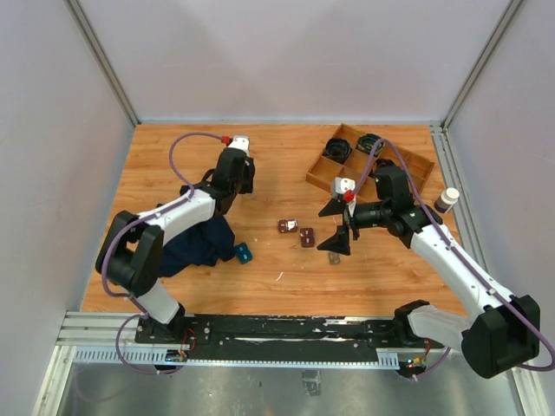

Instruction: Sort the pills into containers

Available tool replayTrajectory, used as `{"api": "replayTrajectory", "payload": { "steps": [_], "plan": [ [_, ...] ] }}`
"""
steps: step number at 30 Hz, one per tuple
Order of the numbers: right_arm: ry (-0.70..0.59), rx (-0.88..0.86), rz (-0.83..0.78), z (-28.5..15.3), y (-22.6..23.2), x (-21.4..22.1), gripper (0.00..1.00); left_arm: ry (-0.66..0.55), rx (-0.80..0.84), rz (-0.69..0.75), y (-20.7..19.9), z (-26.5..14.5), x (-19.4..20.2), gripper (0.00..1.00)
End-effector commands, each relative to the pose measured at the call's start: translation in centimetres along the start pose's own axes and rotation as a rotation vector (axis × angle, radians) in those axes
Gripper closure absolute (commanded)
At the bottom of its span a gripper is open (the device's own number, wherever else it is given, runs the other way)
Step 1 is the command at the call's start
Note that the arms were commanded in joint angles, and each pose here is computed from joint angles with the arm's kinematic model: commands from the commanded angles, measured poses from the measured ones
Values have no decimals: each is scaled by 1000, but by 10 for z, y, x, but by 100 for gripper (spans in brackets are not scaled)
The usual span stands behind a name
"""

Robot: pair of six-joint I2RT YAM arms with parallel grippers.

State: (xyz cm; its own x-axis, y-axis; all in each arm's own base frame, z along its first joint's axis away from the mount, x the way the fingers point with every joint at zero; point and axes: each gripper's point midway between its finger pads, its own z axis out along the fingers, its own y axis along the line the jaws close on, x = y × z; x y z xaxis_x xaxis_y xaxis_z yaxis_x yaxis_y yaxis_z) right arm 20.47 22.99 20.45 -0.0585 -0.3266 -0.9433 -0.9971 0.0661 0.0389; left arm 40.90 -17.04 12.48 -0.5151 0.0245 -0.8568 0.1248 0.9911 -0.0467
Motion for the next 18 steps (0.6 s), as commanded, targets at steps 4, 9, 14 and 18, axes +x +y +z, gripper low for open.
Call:
{"api": "replayTrajectory", "payload": {
  "steps": [4,9,14,18],
  "plan": [
    [-16,58,-13,-9,-12,-11,1,50,-131,55,27,45,-19,72],
    [-18,91,2,-10,-19,-11,2,29,-117,30,23,45,-30,30],
    [-20,145,18,-17,-30,-10,2,-37,4,-19,5,9,-61,21],
    [-58,328,134,-32,-61,-9,2,-134,269,-54,-31,-45,-73,19]
  ]
}}
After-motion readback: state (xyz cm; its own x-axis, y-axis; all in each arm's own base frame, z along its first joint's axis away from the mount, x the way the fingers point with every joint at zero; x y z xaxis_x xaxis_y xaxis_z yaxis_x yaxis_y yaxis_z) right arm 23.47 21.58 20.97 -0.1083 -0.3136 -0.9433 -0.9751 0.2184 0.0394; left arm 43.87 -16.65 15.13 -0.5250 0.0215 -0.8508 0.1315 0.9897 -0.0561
